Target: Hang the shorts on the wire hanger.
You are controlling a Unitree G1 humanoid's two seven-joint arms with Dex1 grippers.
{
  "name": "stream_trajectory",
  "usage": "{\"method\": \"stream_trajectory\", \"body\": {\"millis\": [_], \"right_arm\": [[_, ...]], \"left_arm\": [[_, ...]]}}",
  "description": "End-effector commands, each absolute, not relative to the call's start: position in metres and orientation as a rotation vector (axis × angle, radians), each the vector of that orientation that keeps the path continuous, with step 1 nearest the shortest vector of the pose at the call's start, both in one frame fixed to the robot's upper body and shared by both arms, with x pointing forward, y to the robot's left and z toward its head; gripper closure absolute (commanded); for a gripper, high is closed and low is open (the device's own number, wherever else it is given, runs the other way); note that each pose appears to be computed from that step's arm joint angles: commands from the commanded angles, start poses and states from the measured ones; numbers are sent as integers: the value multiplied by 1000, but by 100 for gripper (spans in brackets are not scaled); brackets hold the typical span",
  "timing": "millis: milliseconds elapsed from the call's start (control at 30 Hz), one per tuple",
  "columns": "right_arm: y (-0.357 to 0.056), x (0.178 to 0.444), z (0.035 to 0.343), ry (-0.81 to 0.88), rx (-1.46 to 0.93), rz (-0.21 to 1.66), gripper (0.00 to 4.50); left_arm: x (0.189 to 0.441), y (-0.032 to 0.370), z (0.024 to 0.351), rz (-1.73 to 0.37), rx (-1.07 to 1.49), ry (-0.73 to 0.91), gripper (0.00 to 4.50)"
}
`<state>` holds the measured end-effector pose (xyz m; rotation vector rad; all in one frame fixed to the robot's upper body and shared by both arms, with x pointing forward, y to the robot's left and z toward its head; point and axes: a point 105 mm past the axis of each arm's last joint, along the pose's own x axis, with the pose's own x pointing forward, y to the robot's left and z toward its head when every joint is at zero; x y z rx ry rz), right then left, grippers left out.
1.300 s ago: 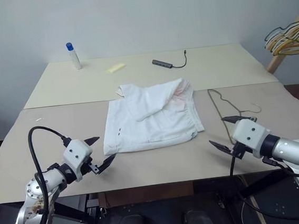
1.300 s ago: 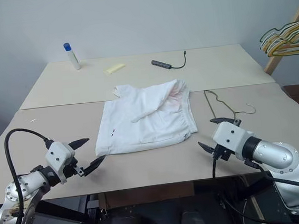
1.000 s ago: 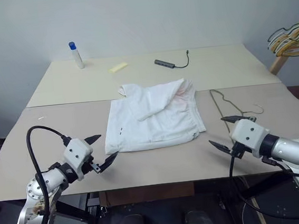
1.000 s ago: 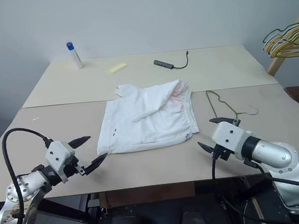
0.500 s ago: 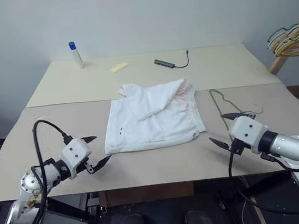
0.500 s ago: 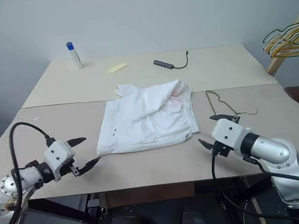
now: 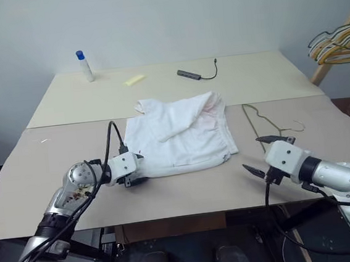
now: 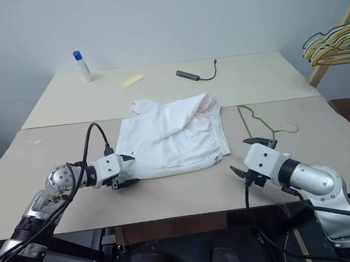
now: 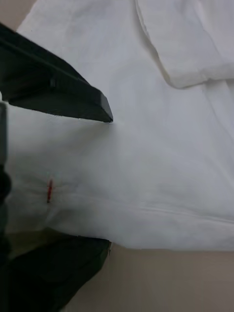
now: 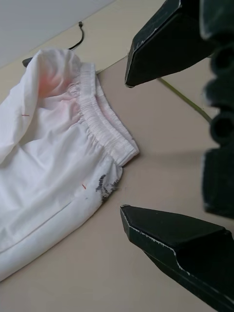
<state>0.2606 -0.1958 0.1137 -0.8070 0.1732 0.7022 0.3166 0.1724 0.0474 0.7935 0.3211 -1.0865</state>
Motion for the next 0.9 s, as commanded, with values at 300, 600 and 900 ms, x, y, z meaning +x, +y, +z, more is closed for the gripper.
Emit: {"method": "stream_trajectory", "body": {"millis": [300,600,900], "right_arm": [[-185,277,116,110,-973,712,0],[-156,319,88,33,-1219,851,0],[-131,345,67,-36,-1302,953,0]], "left_arm": [[321,177,47,-1081,776,384,444],[311,181,79,-1077,804,314,444],[308,187,101,-1033,827,291,444]]}}
